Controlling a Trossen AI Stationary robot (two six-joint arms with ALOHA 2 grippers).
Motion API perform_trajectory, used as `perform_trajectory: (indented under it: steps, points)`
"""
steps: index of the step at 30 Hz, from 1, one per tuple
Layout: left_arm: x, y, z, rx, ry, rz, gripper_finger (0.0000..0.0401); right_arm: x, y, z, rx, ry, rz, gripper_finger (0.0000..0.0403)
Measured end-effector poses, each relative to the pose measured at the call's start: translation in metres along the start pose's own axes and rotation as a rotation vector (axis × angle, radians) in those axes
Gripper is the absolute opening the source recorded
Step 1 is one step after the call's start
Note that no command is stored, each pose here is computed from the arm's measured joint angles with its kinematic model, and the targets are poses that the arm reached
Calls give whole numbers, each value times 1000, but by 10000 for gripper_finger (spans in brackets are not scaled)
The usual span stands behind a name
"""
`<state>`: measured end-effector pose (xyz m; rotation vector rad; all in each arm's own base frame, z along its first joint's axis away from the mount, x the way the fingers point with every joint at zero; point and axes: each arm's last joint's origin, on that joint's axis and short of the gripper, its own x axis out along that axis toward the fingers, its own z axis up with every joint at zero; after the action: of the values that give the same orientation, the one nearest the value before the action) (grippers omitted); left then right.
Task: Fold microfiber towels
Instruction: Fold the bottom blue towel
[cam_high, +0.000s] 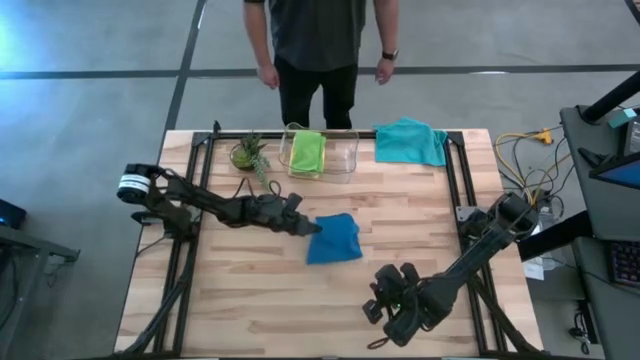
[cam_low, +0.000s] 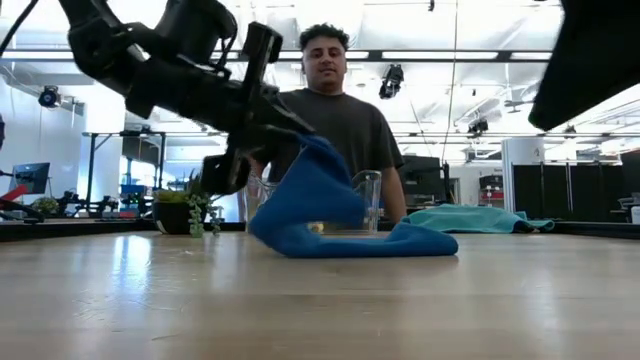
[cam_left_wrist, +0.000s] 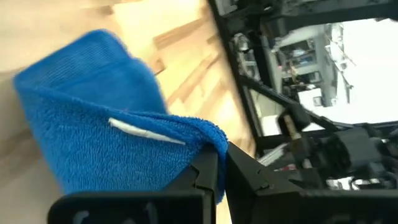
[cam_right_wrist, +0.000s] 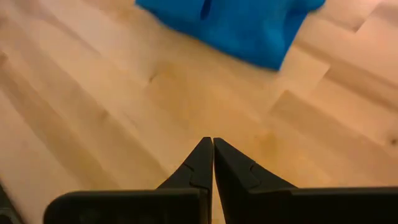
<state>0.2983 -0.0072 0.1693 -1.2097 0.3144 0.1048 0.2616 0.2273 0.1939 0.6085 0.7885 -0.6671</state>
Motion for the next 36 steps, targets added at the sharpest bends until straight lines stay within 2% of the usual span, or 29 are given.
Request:
perform_trajectory:
  steps: [6,14,20,23,27,30,36]
  points:
    - [23,-9,21,-3,25,-58,0,16,-7,11,30,-39,-43,8]
    - [70,-5,40,-7,114,-91,0,13,-8,8,50,-32,-32,8]
    - [82,15,40,-19,141,-28,0,4,-7,-5,88,-4,-7,8]
    - [81,23,40,22,149,28,9,0,-7,-8,82,2,3,8]
    - [79,28,46,81,136,44,63,-2,-7,-11,102,8,7,8]
    - [77,25,56,127,107,28,125,-2,-7,-11,104,9,8,8]
    - [66,10,80,140,56,-28,247,-2,-7,-10,100,4,10,8]
